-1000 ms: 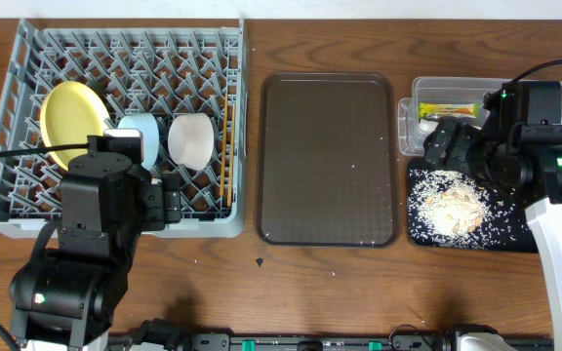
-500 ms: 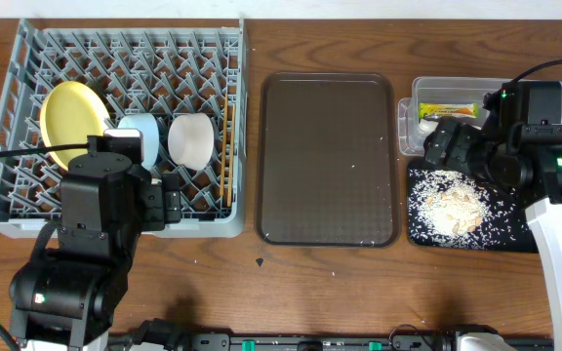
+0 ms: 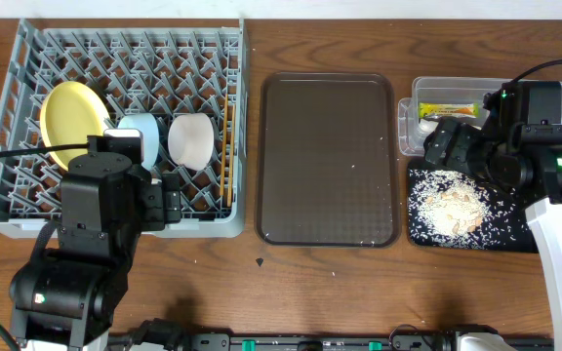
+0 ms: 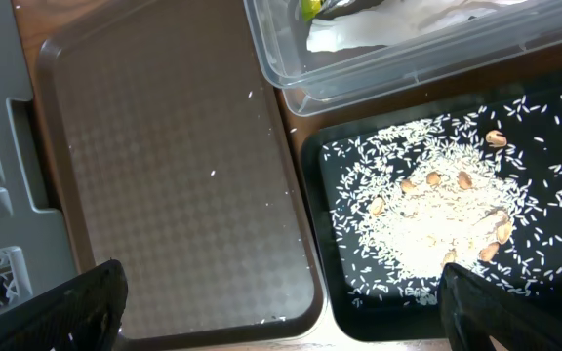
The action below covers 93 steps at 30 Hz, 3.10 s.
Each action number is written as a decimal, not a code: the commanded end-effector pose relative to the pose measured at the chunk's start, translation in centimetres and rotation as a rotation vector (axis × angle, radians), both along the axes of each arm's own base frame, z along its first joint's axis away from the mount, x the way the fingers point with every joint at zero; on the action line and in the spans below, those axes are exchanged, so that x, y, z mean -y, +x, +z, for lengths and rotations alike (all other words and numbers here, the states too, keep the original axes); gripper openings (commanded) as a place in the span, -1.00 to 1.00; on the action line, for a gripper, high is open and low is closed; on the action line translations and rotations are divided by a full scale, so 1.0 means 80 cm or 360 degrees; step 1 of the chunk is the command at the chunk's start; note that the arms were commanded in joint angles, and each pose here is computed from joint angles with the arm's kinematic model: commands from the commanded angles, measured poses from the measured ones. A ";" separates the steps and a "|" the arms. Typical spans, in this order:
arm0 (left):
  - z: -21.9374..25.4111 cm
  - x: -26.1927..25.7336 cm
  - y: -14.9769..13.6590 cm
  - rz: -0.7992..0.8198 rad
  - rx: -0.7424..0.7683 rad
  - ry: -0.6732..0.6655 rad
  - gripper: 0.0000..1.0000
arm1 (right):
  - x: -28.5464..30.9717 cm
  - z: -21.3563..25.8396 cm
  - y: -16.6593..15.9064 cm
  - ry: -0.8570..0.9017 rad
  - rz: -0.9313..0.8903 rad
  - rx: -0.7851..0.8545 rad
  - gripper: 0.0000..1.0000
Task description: Sort waste into correct bins and load items into the dishwasher
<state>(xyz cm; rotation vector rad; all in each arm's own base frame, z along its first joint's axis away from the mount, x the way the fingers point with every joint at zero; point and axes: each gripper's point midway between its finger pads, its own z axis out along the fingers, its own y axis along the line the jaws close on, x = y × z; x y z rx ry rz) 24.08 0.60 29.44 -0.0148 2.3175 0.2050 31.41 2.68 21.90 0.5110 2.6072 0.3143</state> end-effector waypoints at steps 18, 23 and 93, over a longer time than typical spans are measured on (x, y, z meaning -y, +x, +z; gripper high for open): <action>0.003 -0.022 -0.031 0.0143 0.0642 -0.0229 0.93 | -0.001 0.003 0.001 0.0006 -0.0001 0.0011 0.99; -0.037 -0.020 -0.041 0.0109 0.0813 -0.0265 0.93 | -0.001 0.003 0.002 0.0006 -0.0001 0.0011 0.99; -0.196 -0.016 0.003 0.0066 0.0988 -0.0293 0.93 | -0.019 0.099 0.017 -0.0533 0.0815 0.0860 0.98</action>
